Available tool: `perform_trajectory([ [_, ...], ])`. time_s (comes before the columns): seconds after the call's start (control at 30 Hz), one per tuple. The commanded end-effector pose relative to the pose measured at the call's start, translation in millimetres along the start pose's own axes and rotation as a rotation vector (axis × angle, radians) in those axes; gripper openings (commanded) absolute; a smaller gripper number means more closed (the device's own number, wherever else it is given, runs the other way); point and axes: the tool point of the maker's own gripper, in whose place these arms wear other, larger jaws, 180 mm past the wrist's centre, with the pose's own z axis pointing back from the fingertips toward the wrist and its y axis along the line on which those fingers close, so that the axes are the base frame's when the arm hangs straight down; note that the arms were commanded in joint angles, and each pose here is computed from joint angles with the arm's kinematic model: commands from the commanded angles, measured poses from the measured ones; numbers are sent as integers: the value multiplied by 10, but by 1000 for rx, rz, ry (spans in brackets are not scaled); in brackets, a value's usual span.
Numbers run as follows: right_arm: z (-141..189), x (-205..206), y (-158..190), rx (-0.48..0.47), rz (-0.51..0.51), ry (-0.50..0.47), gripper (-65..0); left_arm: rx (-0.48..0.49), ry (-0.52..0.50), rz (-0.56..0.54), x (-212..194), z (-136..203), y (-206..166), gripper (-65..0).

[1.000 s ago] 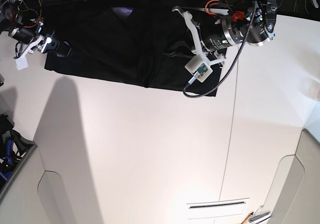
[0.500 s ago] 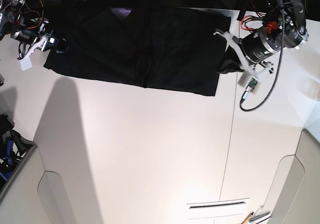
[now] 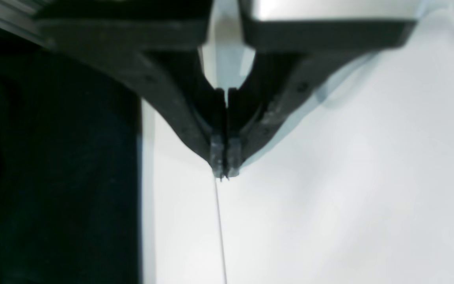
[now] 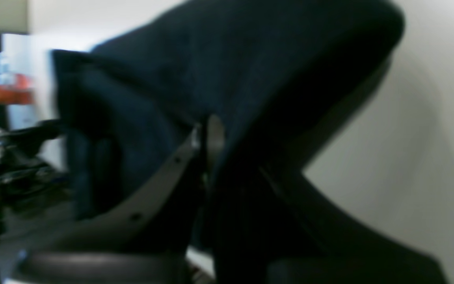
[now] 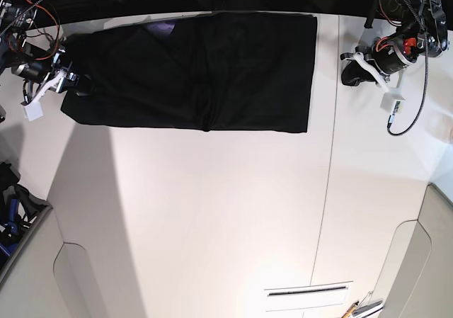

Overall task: Fold the T-shirt properly
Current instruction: 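Lift the folded shirt's end with the right gripper, then raise and swing the shirt with the right gripper toward the left gripper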

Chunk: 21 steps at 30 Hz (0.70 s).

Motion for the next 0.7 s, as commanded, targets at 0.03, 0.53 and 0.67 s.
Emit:
perform_trajectory([
  [0.03, 106, 198, 187, 48, 67, -39, -650, 6, 12, -11, 2, 27, 21, -650],
  [0.53, -112, 0, 2188, 364, 363, -201, -650, -37, 10, 9, 5, 29, -57, -650],
  [0.67, -415, -144, 2616, 424, 424, -168, -650, -42, 9, 5, 8, 29, -67, -650],
])
